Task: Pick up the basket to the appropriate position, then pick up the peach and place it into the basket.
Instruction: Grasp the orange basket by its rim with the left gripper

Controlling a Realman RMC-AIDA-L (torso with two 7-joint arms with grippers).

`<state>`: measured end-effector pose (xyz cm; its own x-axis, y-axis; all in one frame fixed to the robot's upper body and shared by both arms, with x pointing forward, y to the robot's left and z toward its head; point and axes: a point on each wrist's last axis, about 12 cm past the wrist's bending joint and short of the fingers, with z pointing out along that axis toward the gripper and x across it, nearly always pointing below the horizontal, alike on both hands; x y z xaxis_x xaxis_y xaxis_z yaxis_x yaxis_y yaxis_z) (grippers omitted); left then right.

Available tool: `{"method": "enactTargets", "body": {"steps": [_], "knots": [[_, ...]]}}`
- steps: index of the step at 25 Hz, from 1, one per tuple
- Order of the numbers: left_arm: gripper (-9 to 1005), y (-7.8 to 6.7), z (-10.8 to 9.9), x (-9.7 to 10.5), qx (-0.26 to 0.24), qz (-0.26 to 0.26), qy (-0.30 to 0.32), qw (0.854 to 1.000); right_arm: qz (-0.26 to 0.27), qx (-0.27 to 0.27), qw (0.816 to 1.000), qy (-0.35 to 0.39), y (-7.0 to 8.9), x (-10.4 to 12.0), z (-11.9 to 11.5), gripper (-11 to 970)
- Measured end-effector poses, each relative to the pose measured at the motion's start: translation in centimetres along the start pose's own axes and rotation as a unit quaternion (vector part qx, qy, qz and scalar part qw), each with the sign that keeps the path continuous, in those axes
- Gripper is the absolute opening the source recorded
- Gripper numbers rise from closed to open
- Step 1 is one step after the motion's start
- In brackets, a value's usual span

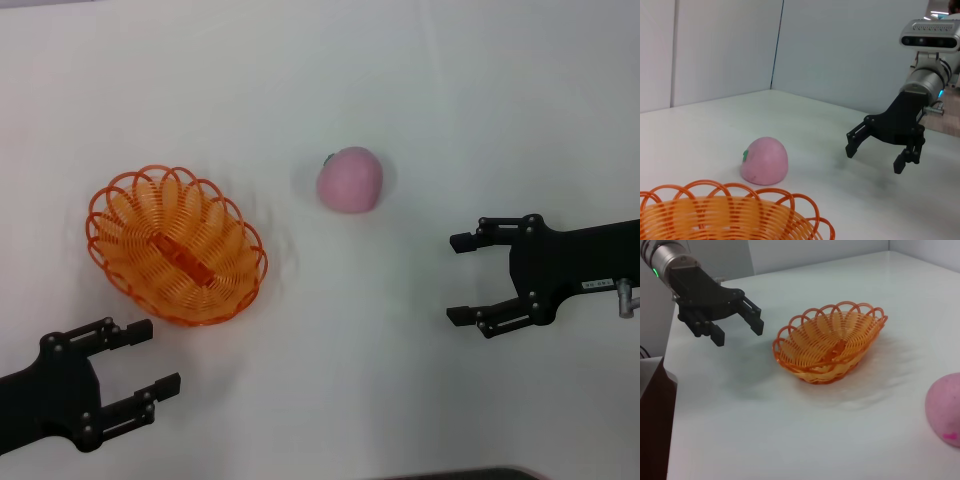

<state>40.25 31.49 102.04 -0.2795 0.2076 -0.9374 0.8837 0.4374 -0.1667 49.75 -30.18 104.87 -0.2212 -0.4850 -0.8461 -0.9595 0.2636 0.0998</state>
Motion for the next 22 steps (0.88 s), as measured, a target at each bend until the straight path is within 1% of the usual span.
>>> {"method": "enactTargets", "body": {"steps": [16, 22], "knots": [[662, 0.05, 0.12, -0.10, 0.002, 0.000, -0.002, 1.000, -0.002, 0.004, 1.000, 0.001, -0.16, -0.08, 0.07, 947], [660, 0.20, 0.29, -0.31, 0.005, -0.014, -0.004, 1.000, -0.003, 0.004, 1.000, 0.001, -0.19, -0.13, 0.07, 946]]}}
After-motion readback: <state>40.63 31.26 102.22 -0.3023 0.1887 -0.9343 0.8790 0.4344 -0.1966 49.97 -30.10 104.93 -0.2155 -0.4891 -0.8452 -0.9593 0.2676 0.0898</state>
